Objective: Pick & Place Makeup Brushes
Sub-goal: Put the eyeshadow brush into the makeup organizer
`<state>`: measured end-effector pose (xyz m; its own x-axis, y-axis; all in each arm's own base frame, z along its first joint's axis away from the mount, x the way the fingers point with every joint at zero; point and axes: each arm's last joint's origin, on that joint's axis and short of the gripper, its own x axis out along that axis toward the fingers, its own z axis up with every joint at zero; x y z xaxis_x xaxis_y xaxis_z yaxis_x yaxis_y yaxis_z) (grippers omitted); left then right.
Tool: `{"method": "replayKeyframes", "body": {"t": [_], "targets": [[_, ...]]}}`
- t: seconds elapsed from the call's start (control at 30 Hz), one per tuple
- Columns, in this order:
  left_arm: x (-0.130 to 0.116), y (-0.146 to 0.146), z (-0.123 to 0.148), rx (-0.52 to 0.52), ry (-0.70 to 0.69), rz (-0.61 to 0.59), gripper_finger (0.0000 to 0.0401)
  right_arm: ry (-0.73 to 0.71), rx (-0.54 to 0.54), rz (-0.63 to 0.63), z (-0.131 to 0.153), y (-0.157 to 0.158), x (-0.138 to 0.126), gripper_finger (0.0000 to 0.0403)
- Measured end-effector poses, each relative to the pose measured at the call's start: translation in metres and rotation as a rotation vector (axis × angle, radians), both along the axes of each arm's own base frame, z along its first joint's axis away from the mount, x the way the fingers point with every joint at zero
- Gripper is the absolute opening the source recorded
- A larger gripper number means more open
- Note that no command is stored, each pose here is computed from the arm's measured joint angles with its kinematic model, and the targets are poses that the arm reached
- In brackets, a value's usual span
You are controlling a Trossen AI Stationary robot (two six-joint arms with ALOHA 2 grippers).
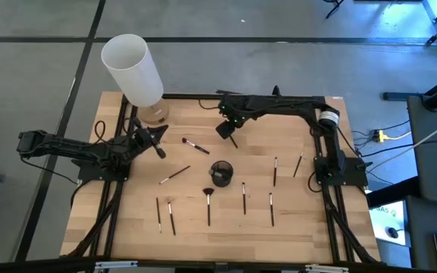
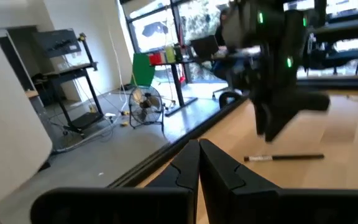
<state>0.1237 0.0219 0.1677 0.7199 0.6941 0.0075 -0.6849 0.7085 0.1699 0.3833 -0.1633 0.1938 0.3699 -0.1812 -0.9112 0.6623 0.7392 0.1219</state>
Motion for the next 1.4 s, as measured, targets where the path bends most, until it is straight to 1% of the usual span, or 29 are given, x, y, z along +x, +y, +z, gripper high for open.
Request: {"method": "replayKeyframes", "body": {"t": [0.17,0.33,0.47,0.57,0.67,0.87,1.0,1.1,1.17,1.33,1.4], "targets": [[0.0,0.0,0.004,-0.003,-0.043,0.017,0.0006,0.034,-0.013,0.053,-0.014,-0.001,0.004,0.0159],[-0.003,0.005,0.007,0.022,-0.059,0.117,0.0005,0.055,-0.027,0.105,-0.032,-0.004,0.01,0.0159],[-0.005,0.01,0.013,0.025,-0.12,0.152,0.0007,0.065,-0.006,0.143,-0.042,-0.004,0.012,0.0159],[-0.006,0.014,0.018,0.032,-0.184,0.145,0.0008,0.077,0.011,0.177,-0.045,-0.005,0.011,0.0151],[-0.008,0.017,0.026,0.047,-0.271,0.144,0.0005,0.087,-0.001,0.206,-0.044,-0.005,0.011,0.0126],[-0.014,0.022,0.037,0.079,-0.406,0.136,0.0005,0.109,0.0,0.25,-0.038,-0.008,0.011,0.0052],[-0.016,0.026,0.039,0.026,-0.512,0.142,0.0008,0.096,-0.008,0.289,-0.034,-0.012,0.011,0.0012],[-0.013,0.03,0.036,-0.012,-0.518,0.112,0.0008,0.084,-0.023,0.3,-0.03,-0.019,0.011,0.0007],[-0.01,0.033,0.031,-0.045,-0.496,0.097,0.0008,0.083,-0.029,0.298,-0.028,-0.024,0.011,0.0006],[-0.002,0.04,0.018,-0.088,-0.405,0.13,0.0008,0.086,-0.031,0.316,-0.014,-0.035,0.01,0.0006],[0.001,0.043,0.015,-0.096,-0.371,0.143,0.0008,0.092,-0.015,0.322,-0.011,-0.036,0.008,0.0007]]}}
